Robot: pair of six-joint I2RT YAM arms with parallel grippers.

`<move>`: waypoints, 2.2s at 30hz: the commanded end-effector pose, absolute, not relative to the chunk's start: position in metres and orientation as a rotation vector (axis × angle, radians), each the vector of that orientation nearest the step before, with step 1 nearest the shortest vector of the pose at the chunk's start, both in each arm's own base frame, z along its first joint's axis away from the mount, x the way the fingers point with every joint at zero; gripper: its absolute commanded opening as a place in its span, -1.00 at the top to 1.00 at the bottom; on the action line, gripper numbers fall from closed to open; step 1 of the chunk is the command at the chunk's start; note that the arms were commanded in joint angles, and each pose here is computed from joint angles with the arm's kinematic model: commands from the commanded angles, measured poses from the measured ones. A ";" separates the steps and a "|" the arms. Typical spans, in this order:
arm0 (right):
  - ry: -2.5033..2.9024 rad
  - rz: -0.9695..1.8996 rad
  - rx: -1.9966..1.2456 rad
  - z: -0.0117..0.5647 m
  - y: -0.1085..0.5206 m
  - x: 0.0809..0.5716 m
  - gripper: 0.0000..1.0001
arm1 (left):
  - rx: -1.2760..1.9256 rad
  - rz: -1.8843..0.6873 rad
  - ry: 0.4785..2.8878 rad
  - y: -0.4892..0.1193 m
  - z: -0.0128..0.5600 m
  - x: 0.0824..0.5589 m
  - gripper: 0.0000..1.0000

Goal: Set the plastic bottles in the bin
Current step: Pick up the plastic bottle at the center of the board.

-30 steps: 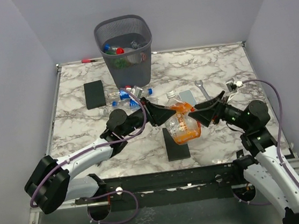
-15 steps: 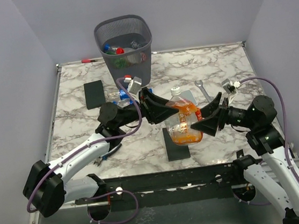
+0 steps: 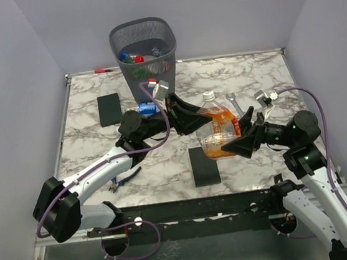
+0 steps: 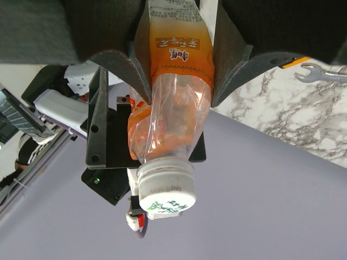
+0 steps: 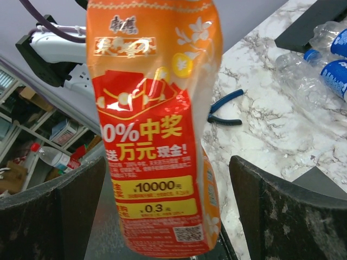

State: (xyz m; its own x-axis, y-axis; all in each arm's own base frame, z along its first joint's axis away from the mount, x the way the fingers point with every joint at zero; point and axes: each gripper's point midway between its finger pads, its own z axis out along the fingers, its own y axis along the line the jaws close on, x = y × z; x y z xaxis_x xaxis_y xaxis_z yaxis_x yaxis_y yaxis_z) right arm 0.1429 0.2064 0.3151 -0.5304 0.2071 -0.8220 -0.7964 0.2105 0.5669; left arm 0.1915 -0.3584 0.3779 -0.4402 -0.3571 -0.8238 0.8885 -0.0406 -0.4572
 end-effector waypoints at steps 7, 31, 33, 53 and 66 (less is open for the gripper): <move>1.668 1.498 -0.570 0.298 0.216 0.149 -0.47 | 0.518 -1.582 1.203 -0.353 0.399 0.212 0.52; 1.675 0.963 -0.406 0.276 0.174 0.196 0.20 | 0.084 -1.041 1.460 -0.294 0.443 0.293 -0.98; 1.695 0.924 -0.380 0.274 0.169 0.202 0.20 | 0.134 -1.003 1.564 -0.312 0.433 0.297 -0.99; 1.751 0.909 -0.370 0.263 0.168 0.205 0.20 | 0.359 -0.842 1.767 -0.404 0.383 0.290 -0.78; 1.747 0.929 -0.383 0.262 0.171 0.202 0.18 | 0.412 -0.829 1.789 -0.415 0.367 0.290 0.10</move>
State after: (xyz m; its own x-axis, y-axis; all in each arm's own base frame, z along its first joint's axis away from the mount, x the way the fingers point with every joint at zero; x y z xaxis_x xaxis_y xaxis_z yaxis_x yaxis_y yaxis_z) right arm 0.2047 0.1686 0.2529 -0.3990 0.1837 -0.8984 -0.6305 0.6564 0.4143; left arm 0.2911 -0.4114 0.3711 -0.3748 -0.1423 -0.9161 0.6230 0.6931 -0.3626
